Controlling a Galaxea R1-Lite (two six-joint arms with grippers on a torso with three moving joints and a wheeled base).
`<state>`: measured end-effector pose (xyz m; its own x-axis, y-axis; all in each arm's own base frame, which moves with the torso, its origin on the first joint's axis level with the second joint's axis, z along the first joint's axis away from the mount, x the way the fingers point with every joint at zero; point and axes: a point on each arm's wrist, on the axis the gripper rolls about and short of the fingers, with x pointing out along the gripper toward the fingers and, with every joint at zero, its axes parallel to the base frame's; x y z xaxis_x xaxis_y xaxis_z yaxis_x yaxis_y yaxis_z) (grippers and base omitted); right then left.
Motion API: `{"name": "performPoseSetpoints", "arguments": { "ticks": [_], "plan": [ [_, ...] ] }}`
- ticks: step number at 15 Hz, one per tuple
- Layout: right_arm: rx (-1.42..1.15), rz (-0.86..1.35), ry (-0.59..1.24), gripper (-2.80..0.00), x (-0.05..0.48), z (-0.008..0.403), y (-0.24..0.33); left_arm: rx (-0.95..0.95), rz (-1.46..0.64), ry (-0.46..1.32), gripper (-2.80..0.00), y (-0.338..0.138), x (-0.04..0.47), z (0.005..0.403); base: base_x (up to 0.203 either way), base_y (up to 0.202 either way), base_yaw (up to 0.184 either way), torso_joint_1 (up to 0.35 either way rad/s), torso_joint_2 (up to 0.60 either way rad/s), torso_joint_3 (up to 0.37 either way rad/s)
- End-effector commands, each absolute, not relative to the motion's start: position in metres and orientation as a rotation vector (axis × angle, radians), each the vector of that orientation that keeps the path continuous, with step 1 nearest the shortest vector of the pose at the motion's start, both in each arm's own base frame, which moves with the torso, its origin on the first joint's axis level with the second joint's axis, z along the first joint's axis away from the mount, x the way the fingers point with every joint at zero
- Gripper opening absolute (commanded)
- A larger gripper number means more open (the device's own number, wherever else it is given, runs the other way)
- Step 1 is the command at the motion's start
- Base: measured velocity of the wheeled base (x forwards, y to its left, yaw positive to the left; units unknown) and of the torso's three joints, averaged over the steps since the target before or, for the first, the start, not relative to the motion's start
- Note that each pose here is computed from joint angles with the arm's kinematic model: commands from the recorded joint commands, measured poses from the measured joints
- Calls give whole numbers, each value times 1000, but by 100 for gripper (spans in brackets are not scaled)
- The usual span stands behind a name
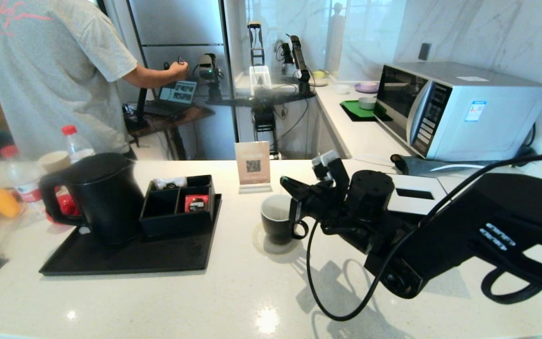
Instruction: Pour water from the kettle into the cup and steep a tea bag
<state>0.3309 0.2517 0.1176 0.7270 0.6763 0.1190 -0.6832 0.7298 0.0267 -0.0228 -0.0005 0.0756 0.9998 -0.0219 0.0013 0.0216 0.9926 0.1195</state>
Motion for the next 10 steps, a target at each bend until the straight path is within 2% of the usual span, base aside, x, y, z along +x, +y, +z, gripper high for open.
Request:
{"name": "performPoseSetpoints", "arguments": {
  "ticks": [1, 6, 10],
  "plan": [
    [83, 749, -147, -280, 333, 130, 252, 121, -21, -3, -280, 0, -23, 76, 0, 0, 0, 0, 0, 0],
    [97, 744, -200, -280, 329, 160, 247, 121, -21, -3, -280, 0, -23, 76, 0, 0, 0, 0, 0, 0],
    [95, 741, -193, -280, 327, 165, 245, 120, -22, -3, -280, 0, -23, 76, 0, 0, 0, 0, 0, 0]
  ]
}}
